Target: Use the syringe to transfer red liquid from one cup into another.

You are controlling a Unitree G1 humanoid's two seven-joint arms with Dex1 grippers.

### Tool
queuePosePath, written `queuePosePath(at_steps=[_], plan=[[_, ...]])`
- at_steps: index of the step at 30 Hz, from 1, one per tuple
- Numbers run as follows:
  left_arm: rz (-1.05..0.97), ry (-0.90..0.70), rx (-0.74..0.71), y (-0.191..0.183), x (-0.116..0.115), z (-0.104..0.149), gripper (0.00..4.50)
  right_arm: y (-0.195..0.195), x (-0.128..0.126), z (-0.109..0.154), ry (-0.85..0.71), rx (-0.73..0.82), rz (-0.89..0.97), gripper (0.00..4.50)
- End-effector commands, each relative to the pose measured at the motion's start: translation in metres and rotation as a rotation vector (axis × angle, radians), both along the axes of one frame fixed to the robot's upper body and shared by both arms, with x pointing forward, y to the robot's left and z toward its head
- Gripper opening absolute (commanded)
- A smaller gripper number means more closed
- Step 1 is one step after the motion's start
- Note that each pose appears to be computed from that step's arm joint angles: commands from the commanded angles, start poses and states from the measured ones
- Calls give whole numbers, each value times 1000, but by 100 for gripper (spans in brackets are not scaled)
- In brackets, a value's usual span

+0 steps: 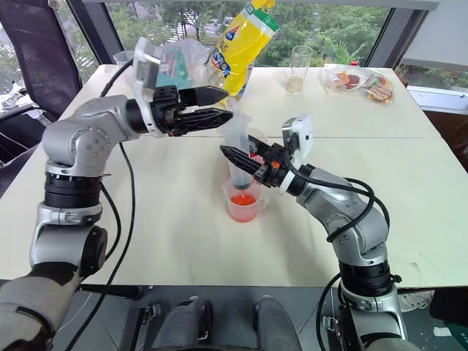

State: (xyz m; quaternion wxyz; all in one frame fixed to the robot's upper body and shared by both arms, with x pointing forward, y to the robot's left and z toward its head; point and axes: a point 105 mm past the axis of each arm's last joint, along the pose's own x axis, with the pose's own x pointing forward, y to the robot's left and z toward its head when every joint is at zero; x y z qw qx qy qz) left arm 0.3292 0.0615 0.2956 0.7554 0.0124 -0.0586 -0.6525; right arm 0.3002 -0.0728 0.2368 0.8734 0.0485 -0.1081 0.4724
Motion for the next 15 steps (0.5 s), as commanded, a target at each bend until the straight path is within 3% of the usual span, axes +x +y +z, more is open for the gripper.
queuePosePath(at_steps=[1,7,10,15], plan=[[12,-32,7,7,-5,6,442,2,-11,26,-114,39,29,139],[113,-56,17,32,-2,5,442,0,-11,29,-121,31,28,139],[157,-42,17,43,-1,-1,442,-6,-7,44,-122,53,7,139],[171,-19,20,45,-6,-14,442,-39,29,79,46,90,-178,139]])
